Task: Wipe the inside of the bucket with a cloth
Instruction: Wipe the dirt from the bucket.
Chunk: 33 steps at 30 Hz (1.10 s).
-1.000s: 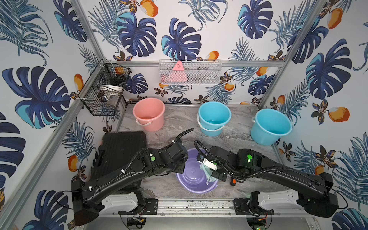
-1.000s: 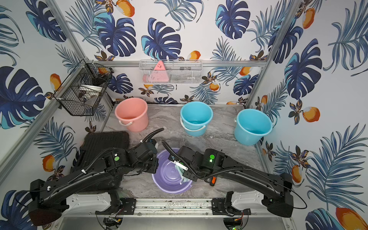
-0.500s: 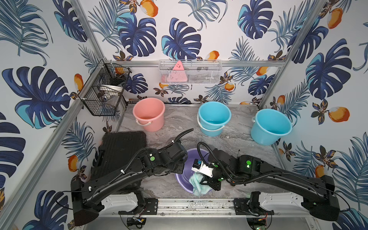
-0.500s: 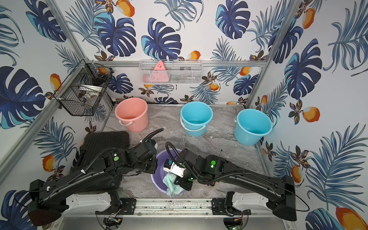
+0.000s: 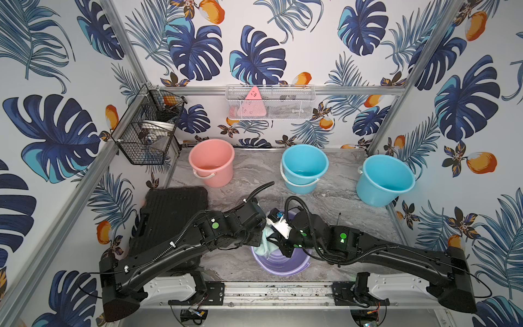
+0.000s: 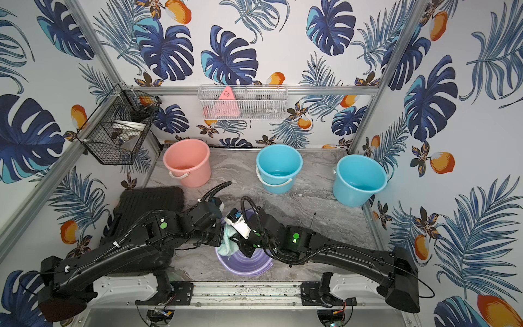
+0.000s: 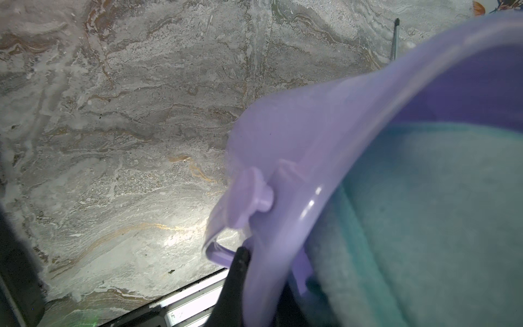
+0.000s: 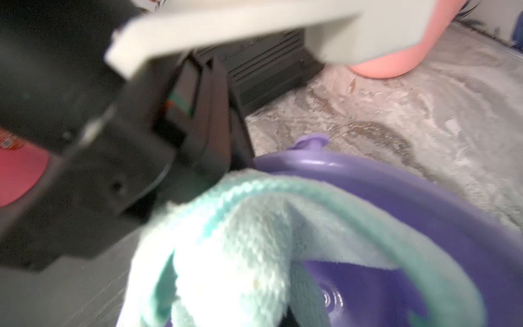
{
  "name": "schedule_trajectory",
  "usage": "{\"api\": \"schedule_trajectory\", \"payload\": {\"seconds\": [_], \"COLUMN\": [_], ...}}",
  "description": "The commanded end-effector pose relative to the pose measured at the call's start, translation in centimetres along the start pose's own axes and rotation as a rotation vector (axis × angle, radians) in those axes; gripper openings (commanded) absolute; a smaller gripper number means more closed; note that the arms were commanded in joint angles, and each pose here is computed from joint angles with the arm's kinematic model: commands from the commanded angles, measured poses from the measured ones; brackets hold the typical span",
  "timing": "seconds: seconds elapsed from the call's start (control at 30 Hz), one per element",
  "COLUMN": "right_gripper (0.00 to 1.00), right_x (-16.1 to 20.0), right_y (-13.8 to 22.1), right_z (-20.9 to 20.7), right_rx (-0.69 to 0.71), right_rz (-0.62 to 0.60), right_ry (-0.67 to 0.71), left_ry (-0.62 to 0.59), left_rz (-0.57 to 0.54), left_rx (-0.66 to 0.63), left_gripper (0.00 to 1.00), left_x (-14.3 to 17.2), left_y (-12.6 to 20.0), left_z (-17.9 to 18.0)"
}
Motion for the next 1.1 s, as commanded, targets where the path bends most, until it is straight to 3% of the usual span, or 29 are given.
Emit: {"api": "schedule_trajectory", "payload": {"seconds": [0.0,0.17,0.53,0.87,1.07], "right_gripper": [0.00,0.00,0.00,0.00,0.00], "right_x": [-2.3,-2.1,2.7,7.9,8.8], "right_y": [0.7,2.0,6.8,10.7,10.5], "right_z": [-3.4,-6.2,-9.2,-6.3,-1.3], "right_rx": [0.208,0.390,0.564,0.318,0.009], "right_rz": [-0.093,-0.040,0.338,0.657,0.639], "right_ry": [0.016,0.062,0.258,0.293,0.202], "left_ry": [0.022,0.019,0.027,0.028,0.031], "left_rz": [-0.024,-0.027,-0.055,-0.096,-0.104], "left_rx": [0.052,0.045,0.024,-0.008,-0.003], "left_gripper": [0.00,0.00,0.00,0.00,0.00], "left_x": [-0.8,-0.7,-1.0,-1.7,-1.9], "left_y": [0.2,0.4,1.1,1.6,1.7], "left_z": [-1.3,-1.1,-0.3,0.4,0.1]}}
Point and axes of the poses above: each gripper's point midway between its finger pads, its own y axis back along the fingers, its own z axis along the line the jaws close on, x = y × z, the point moved 1 cm from there along y, back along the fingers, and after that the axes turned 14 degrees about y, right-handed, at the moved point
